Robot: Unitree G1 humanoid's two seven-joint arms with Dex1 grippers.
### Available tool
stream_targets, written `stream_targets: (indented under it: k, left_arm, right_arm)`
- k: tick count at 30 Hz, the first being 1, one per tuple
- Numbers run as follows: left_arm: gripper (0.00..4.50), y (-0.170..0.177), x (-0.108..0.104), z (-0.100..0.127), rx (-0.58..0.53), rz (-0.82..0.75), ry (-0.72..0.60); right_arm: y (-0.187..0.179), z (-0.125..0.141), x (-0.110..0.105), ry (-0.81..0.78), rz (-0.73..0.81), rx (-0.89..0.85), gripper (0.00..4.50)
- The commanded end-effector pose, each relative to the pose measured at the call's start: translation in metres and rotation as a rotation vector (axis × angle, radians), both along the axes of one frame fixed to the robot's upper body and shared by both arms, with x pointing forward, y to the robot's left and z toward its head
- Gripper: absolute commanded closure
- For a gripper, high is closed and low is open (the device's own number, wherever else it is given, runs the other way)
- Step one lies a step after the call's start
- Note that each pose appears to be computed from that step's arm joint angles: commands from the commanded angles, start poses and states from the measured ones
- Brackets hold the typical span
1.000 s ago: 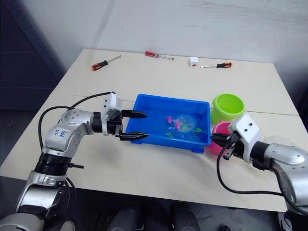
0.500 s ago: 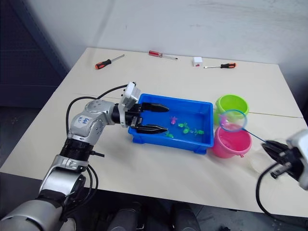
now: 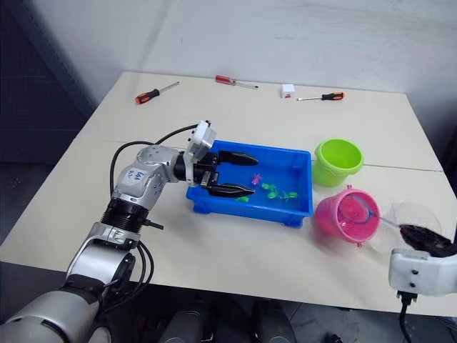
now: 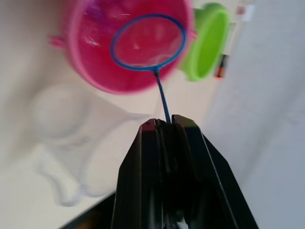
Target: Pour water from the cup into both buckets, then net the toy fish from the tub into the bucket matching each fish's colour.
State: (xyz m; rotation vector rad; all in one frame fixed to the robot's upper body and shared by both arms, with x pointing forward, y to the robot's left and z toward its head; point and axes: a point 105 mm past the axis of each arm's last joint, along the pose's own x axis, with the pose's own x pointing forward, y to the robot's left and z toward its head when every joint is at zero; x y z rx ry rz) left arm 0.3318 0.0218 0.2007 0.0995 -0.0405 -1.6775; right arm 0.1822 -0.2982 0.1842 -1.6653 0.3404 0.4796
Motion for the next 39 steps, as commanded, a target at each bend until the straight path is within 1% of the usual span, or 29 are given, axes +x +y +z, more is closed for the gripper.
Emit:
stream_targets:
  k: [1,4,6,7,9,11,12,15,17,21,25,29,35,39]
  left_arm:
    - [0.05,0.006,0.001,0.012,-0.006,0.012,-0.060]
    - [0.05,0.009,0.002,0.011,-0.001,0.027,-0.059]
    - [0.05,0.012,0.003,0.010,0.004,0.043,-0.058]
    - [0.05,0.014,0.004,0.009,0.008,0.053,-0.057]
    - [0.05,0.023,0.011,0.005,0.029,0.106,-0.057]
    - [0.05,0.030,0.016,0.002,0.046,0.146,-0.056]
    - [0.05,0.035,0.018,-0.001,0.058,0.167,-0.055]
    - [0.05,0.057,0.024,-0.004,0.084,0.248,-0.043]
    - [0.05,0.068,0.024,-0.004,0.099,0.287,-0.048]
    - [0.05,0.080,0.021,-0.005,0.120,0.331,-0.058]
    - [0.05,0.087,0.012,-0.003,0.123,0.367,-0.070]
    - [0.05,0.090,0.006,-0.005,0.133,0.393,-0.070]
    - [0.05,0.095,-0.001,-0.007,0.135,0.428,-0.063]
    - [0.05,0.096,-0.003,-0.007,0.133,0.441,-0.061]
  right_arm:
    - [-0.009,0.033,0.018,-0.246,0.074,-0.120,4.50]
    - [-0.009,0.037,0.024,-0.286,0.085,-0.085,4.50]
    - [-0.006,0.041,0.025,-0.295,0.105,-0.026,4.50]
    - [-0.003,0.042,0.025,-0.294,0.119,0.013,4.50]
    - [0.001,0.058,0.030,-0.361,0.108,0.161,4.50]
    - [0.007,0.066,0.034,-0.386,0.119,0.263,4.50]
    - [0.013,0.064,0.037,-0.369,0.139,0.293,4.50]
    - [0.052,0.045,0.055,-0.224,0.220,0.502,4.50]
    - [0.072,0.033,0.066,-0.136,0.247,0.568,4.50]
    - [0.096,0.021,0.087,-0.058,0.248,0.662,4.50]
    - [0.107,0.006,0.119,-0.023,0.250,0.627,4.50]
    - [0.107,-0.003,0.140,-0.006,0.239,0.580,4.50]
    - [0.106,-0.008,0.161,-0.004,0.246,0.525,4.50]
    - [0.110,-0.017,0.163,0.048,0.275,0.489,4.50]
